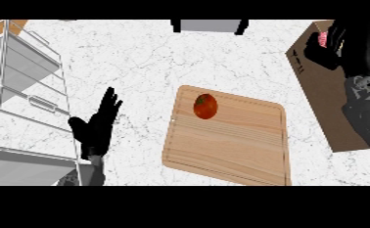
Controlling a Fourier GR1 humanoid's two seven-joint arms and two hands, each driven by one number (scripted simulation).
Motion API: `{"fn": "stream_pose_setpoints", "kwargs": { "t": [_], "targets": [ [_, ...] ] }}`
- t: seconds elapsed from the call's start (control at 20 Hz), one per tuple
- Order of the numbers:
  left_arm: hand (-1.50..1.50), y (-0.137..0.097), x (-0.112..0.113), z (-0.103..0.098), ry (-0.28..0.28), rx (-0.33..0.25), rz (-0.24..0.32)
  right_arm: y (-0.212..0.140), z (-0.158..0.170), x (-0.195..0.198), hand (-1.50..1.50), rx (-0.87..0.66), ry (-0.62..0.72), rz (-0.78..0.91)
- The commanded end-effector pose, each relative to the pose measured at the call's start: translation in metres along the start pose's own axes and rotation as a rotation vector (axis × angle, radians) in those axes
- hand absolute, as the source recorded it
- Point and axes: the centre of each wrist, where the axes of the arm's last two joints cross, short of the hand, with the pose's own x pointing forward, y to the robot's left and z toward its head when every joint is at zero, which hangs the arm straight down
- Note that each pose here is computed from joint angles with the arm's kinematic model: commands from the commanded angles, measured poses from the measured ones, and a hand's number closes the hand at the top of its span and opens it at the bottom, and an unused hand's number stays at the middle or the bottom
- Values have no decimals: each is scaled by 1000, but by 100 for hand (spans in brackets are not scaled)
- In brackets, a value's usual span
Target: Pick the cupcake from the cutting board and place it in the cardboard box
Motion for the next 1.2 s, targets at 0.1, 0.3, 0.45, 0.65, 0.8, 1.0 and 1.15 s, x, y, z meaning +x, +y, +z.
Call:
{"fn": "stream_pose_setpoints", "kwargs": {
  "t": [0.1,0.3,0.45,0.65,0.8,1.0,1.15],
  "targets": [
    [0,-1,66,-22,-153,-20,0,9,-23,-52,150,0,20,103],
    [0,2,60,-18,-157,-31,-6,25,-29,-89,150,64,37,201],
    [0,-5,67,-24,-179,-56,-4,40,-29,-115,150,283,115,372],
    [0,-1,59,-24,-169,-57,-16,45,-35,-142,-150,414,196,336],
    [0,-4,64,-29,-178,-56,-13,51,-32,-147,-150,360,159,236],
    [0,-2,59,-30,-168,-50,-1,33,-52,-134,-150,139,85,99],
    [0,-5,60,-32,-175,-57,10,15,-63,-126,-150,-17,15,-38]
  ]
}}
